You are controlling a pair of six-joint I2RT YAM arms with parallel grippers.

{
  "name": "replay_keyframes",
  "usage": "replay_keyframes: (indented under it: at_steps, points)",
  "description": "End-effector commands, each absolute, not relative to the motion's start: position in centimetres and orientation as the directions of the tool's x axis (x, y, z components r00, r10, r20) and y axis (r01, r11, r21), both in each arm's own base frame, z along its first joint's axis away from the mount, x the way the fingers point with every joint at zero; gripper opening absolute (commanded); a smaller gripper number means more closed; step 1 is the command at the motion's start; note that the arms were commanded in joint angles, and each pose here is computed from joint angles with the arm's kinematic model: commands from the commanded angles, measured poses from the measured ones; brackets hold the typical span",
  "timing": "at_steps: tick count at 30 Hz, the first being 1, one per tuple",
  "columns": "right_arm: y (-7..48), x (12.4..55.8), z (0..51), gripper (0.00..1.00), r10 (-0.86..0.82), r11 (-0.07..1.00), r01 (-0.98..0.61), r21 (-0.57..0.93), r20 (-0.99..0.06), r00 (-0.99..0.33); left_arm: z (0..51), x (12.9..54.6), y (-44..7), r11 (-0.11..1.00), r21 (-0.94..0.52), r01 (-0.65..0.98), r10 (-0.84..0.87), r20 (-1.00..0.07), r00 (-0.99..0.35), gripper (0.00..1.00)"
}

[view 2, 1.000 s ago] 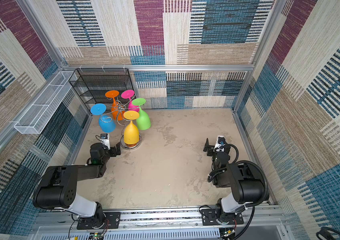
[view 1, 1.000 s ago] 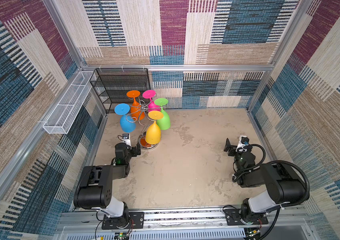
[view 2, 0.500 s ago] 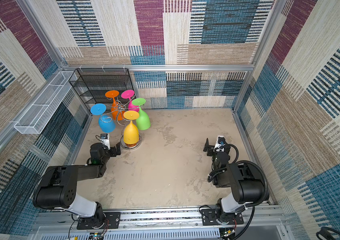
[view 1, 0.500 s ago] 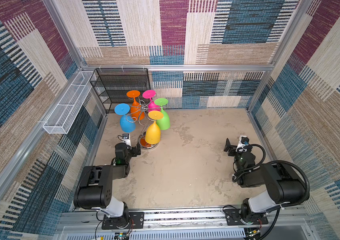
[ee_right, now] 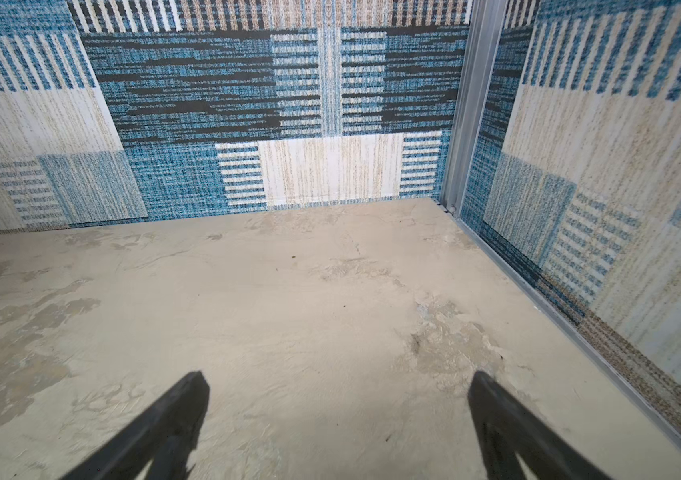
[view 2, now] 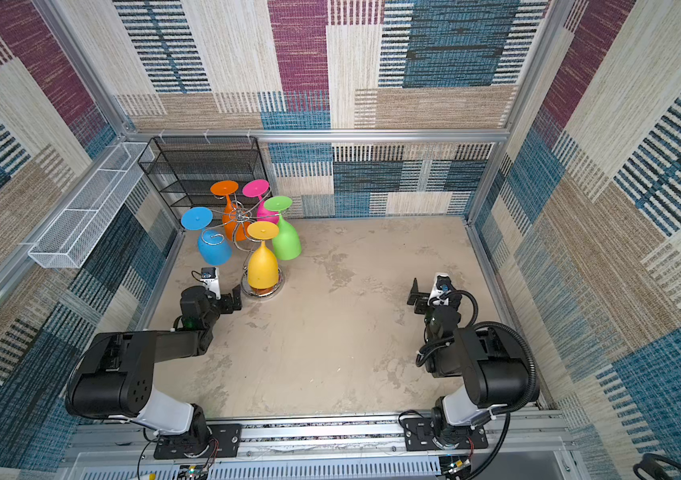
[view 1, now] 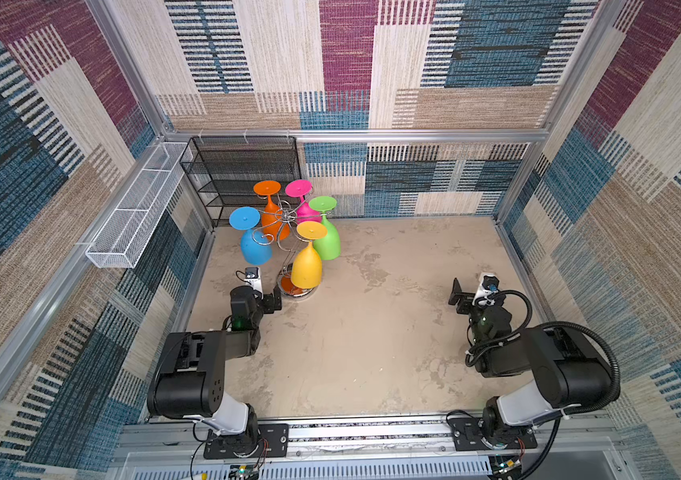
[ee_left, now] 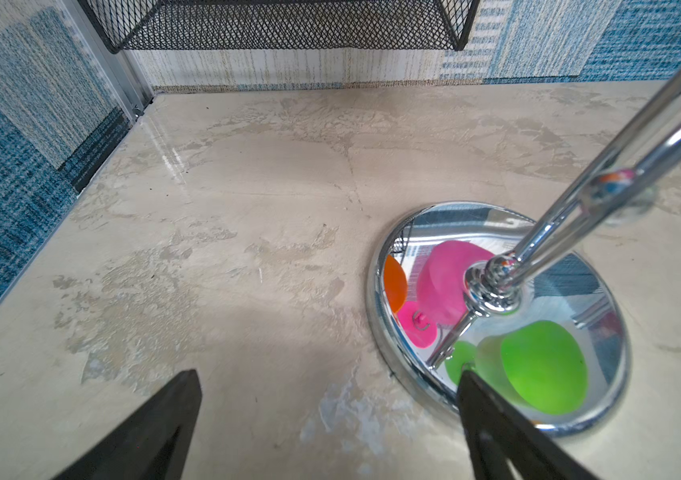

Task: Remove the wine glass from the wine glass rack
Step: 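Raise the left gripper beside the rack while the right gripper reaches toward the yellow glass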

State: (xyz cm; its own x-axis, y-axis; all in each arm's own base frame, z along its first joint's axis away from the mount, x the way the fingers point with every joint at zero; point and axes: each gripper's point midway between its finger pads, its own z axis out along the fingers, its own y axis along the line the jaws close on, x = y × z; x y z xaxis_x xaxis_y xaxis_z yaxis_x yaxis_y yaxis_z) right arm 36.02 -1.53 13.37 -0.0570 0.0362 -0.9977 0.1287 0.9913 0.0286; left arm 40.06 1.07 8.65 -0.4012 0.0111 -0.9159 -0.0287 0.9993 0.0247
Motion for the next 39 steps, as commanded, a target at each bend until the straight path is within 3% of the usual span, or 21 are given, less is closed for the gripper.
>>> replay_keyframes:
  at_steps: [1, 22, 30, 39]
  points:
    - [-1.5, 35.4, 15.5, 1.0, 0.025, 0.991, 0.128, 0.03, -0.999, 0.038, 9.6, 40.0, 0.4, 1.0, 0.02, 0.005, 0.021, -0.934, -0.356, 0.98]
    - [-0.6, 33.8, 17.4, 1.0, -0.017, 0.992, 0.129, -0.005, -0.996, 0.092, 13.3, 37.1, 0.0, 0.99, 0.114, -0.087, 0.089, -0.964, -0.252, 0.97]
    - [-1.0, 32.6, 18.7, 1.0, 0.011, 0.988, 0.153, 0.029, -0.993, 0.12, 18.6, 35.0, 1.6, 0.968, 0.05, -0.246, 0.017, -0.991, -0.135, 0.96]
    - [-0.6, 31.2, 21.0, 1.0, 0.052, 0.986, 0.145, 0.078, -0.982, 0.179, 24.9, 29.1, 4.5, 0.915, 0.006, -0.402, -0.029, -0.996, -0.081, 0.94]
